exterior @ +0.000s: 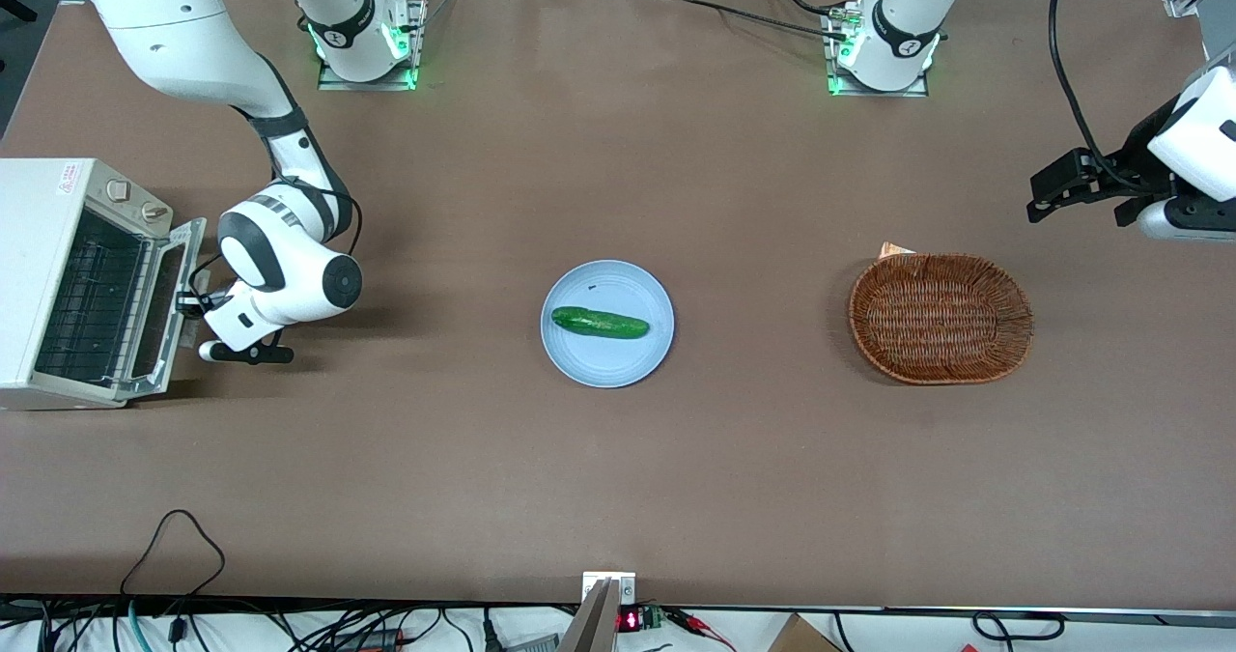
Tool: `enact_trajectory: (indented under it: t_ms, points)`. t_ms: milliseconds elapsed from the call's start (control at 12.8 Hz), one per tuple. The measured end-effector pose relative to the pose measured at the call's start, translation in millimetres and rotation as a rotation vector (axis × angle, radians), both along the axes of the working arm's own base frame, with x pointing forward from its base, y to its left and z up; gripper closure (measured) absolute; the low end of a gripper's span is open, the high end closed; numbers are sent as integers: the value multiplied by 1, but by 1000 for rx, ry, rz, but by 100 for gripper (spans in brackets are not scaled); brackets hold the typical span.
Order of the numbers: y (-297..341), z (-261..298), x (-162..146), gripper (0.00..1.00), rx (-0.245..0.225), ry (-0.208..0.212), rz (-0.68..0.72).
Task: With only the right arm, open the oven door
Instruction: 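Pull the handle outward and down with the right gripper, swinging the door open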
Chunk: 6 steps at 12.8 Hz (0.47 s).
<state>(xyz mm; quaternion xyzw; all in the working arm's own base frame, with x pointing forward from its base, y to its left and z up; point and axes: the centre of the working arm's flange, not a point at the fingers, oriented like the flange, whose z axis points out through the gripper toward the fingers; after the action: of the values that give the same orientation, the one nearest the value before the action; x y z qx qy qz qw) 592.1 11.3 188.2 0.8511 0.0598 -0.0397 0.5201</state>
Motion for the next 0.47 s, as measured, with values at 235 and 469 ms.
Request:
enact_trajectory:
  t_ms: [235, 469]
  points:
    - [4, -9, -1, 99, 7, 1, 5]
    - [10, -24, 0, 99, 13, 9, 7]
